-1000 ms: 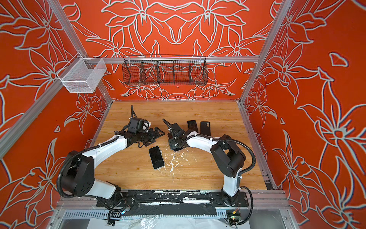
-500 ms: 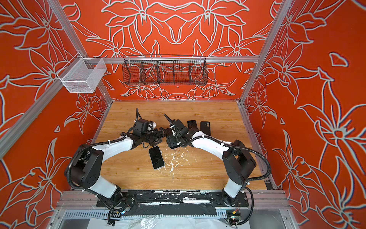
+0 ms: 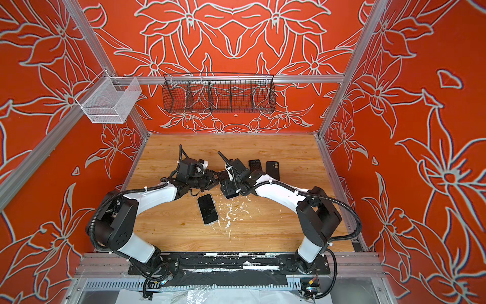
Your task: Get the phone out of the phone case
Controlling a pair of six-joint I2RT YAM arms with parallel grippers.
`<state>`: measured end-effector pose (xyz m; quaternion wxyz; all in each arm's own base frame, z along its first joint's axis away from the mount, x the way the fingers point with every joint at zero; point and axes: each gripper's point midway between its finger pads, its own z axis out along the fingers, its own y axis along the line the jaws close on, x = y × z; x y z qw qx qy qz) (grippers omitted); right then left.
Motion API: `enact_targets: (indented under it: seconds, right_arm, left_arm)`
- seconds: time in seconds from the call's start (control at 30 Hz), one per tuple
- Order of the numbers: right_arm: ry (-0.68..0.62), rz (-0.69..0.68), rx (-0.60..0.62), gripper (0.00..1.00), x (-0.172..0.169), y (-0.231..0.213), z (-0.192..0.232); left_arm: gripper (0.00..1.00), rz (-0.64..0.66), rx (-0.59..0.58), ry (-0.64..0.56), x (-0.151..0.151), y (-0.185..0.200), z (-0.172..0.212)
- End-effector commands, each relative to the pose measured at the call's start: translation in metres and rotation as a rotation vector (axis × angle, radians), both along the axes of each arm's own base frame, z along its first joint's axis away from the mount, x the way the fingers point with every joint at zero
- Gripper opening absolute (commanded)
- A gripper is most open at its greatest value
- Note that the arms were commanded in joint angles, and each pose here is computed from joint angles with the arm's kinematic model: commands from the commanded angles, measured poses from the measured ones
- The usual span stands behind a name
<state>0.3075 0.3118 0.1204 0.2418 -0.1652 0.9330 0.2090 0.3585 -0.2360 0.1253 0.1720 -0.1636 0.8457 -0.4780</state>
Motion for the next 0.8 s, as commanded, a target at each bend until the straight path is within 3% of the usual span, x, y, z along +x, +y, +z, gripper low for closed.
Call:
enact_targets:
  seconds: [0.0,0.47,0.77]
  right_arm:
    - [-0.033,-0.005,0.064,0.70,0.002,0.004,0.021]
    - [-0.025,-0.001,0.081,0.69,-0.001,0.006,0.022]
    - [-0.036,0.003,0.088,0.74,-0.003,0.004,0.026]
  left_arm:
    - [0.32,-0.020,-0.019,-0.001,-0.002,-0.007,-0.004]
    - [0.19,-0.026,-0.057,-0.004,-0.001,-0.015,-0.004]
    - [0.01,-0.034,-0.095,-0.032,0.004,-0.021,0.009]
